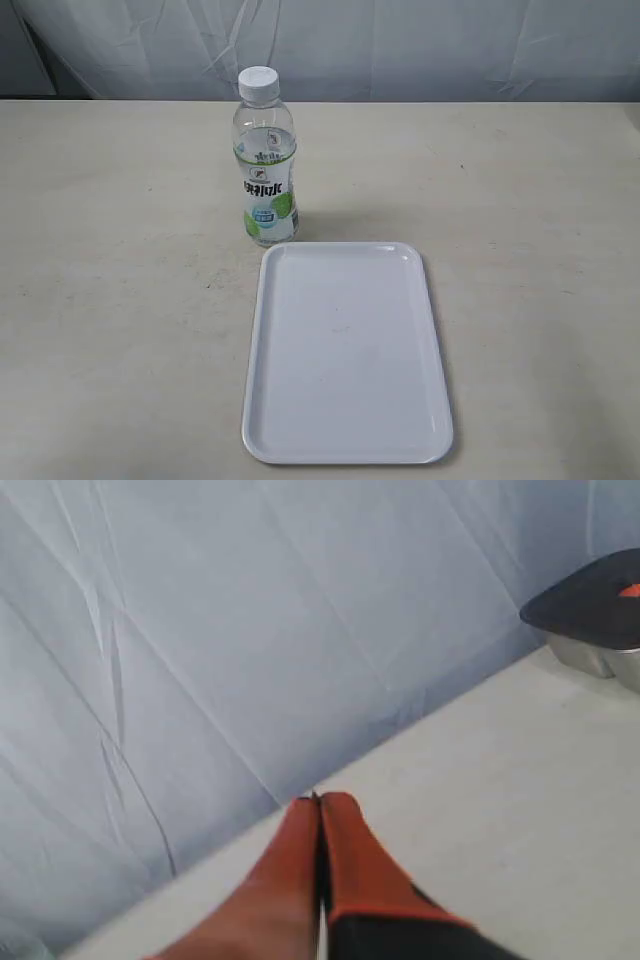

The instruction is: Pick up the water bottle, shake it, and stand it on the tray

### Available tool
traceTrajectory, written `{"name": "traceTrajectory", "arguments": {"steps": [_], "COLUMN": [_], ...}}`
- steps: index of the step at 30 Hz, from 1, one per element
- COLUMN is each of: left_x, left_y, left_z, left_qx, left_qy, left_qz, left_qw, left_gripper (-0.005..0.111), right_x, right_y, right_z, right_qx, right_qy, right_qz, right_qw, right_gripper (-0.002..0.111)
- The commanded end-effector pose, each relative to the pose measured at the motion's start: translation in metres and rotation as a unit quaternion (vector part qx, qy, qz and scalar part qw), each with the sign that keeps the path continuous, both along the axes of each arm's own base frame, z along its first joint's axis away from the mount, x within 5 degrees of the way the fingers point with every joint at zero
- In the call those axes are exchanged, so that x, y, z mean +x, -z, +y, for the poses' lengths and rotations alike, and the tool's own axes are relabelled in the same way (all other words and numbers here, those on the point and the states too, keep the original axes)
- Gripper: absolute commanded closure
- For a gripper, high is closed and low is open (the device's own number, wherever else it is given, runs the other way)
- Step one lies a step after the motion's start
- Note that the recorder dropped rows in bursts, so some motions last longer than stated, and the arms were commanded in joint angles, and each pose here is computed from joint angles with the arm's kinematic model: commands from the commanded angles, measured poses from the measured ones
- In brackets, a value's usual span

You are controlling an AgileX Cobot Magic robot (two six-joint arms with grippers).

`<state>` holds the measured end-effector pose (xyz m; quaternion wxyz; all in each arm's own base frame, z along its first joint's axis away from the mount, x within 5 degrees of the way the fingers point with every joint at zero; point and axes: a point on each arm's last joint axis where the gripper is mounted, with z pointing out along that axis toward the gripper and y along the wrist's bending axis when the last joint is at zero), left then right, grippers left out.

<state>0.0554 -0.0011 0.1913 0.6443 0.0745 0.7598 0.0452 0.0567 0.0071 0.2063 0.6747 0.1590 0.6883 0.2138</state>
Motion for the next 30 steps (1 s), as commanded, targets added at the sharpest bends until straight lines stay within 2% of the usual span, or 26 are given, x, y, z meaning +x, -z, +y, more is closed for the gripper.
{"name": "traceTrajectory", "arguments": {"steps": [1, 3, 4, 8, 11, 14, 15, 16, 17, 18, 19, 20, 21, 22, 24, 26, 27, 30], "left_x": [0.0, 0.0, 0.0, 0.0, 0.0, 0.0, 0.0, 0.0, 0.0, 0.0, 0.0, 0.0, 0.0, 0.0, 0.0, 0.0, 0.0, 0.0], "left_y": [0.0, 0.0, 0.0, 0.0, 0.0, 0.0, 0.0, 0.0, 0.0, 0.0, 0.0, 0.0, 0.0, 0.0, 0.0, 0.0, 0.0, 0.0], "left_z": [0.0, 0.0, 0.0, 0.0, 0.0, 0.0, 0.0, 0.0, 0.0, 0.0, 0.0, 0.0, 0.0, 0.0, 0.0, 0.0, 0.0, 0.0], "left_qx": [-0.004, -0.004, -0.004, -0.004, -0.004, -0.004, -0.004, -0.004, -0.004, -0.004, -0.004, -0.004, -0.004, -0.004, -0.004, -0.004, -0.004, -0.004], "left_qy": [0.001, 0.001, 0.001, 0.001, 0.001, 0.001, 0.001, 0.001, 0.002, 0.002, 0.002, 0.002, 0.002, 0.002, 0.002, 0.002, 0.002, 0.002], "left_qz": [-0.007, -0.007, -0.007, -0.007, -0.007, -0.007, -0.007, -0.007, -0.007, -0.007, -0.007, -0.007, -0.007, -0.007, -0.007, -0.007, -0.007, -0.007], "left_qw": [1.0, 1.0, 1.0, 1.0, 1.0, 1.0, 1.0, 1.0, 1.0, 1.0, 1.0, 1.0, 1.0, 1.0, 1.0, 1.0, 1.0, 1.0], "left_gripper": [0.106, 0.106, 0.106, 0.106, 0.106, 0.106, 0.106, 0.106, 0.106, 0.106, 0.106, 0.106, 0.106, 0.106, 0.106, 0.106, 0.106, 0.106], "right_x": [-0.001, -0.001, -0.003, -0.014, -0.031, -0.03, -0.012, 0.001, 0.028, 0.046, 0.087, 0.107, 0.142, 0.16, 0.201, 0.216, 0.219, 0.219], "right_y": [-0.006, -0.01, -0.016, -0.059, -0.103, -0.143, -0.166, -0.174, -0.187, -0.189, -0.183, -0.181, -0.167, -0.155, -0.109, -0.073, -0.056, -0.013], "right_z": [-0.005, -0.002, 0.0, 0.006, 0.004, 0.008, 0.017, 0.024, 0.036, 0.04, 0.047, 0.05, 0.056, 0.061, 0.092, 0.134, 0.153, 0.204], "right_qx": [0.228, 0.312, 0.323, 0.261, 0.134, 0.017, -0.082, -0.128, -0.191, -0.208, -0.204, -0.201, -0.195, -0.196, -0.284, -0.371, -0.383, -0.389], "right_qy": [0.018, -0.003, -0.016, -0.059, -0.048, -0.049, -0.084, -0.114, -0.185, -0.218, -0.277, -0.303, -0.349, -0.369, -0.398, -0.397, -0.402, -0.378], "right_qz": [-0.024, -0.019, -0.023, -0.076, -0.162, -0.186, -0.168, -0.153, -0.126, -0.104, -0.043, -0.017, 0.035, 0.064, 0.126, 0.136, 0.143, 0.166], "right_qw": [0.973, 0.95, 0.946, 0.961, 0.977, 0.981, 0.979, 0.973, 0.956, 0.948, 0.938, 0.931, 0.916, 0.906, 0.863, 0.829, 0.819, 0.823], "right_gripper": [0.109, 0.109, 0.109, 0.109, 0.109, 0.109, 0.109, 0.109, 0.109, 0.109, 0.109, 0.109, 0.109, 0.109, 0.109, 0.109, 0.109, 0.109]}}
